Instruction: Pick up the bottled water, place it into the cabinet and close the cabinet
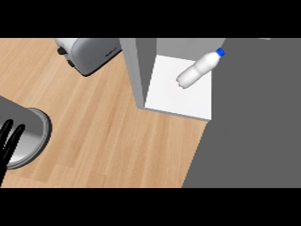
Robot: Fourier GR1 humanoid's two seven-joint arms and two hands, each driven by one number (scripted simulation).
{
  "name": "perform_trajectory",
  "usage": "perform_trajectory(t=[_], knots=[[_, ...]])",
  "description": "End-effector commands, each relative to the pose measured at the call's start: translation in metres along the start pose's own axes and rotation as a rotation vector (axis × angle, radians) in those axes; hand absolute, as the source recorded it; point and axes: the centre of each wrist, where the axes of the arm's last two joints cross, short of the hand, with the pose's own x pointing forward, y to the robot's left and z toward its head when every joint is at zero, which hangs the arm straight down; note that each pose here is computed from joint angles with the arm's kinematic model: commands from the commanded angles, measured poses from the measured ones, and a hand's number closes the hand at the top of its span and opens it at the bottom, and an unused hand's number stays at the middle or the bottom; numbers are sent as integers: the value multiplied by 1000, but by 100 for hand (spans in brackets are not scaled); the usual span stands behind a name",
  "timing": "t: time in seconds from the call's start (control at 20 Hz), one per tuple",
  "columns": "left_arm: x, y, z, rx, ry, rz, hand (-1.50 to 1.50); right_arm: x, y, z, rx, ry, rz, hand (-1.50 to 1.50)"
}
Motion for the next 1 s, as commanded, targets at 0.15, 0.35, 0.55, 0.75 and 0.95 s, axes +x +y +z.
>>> perform_trajectory(t=[0.15, 0.35, 0.55, 0.75, 0.95], knots=[[9, 3, -6, -54, 19, -2, -150, 13, 2, -21, 238, 0, 114, -150], [8, 7, -5, -47, 22, -4, -150, 17, -4, -23, 295, -2, 178, 150], [14, 12, -8, -48, 10, -14, -150, 17, -7, -26, 282, -2, 179, 150], [16, 13, -8, -61, 20, -18, -150, 17, -12, -29, 312, 20, 224, 150], [16, 18, -7, -52, 22, -25, -150, 19, -15, -31, 305, -1, 237, 150]])
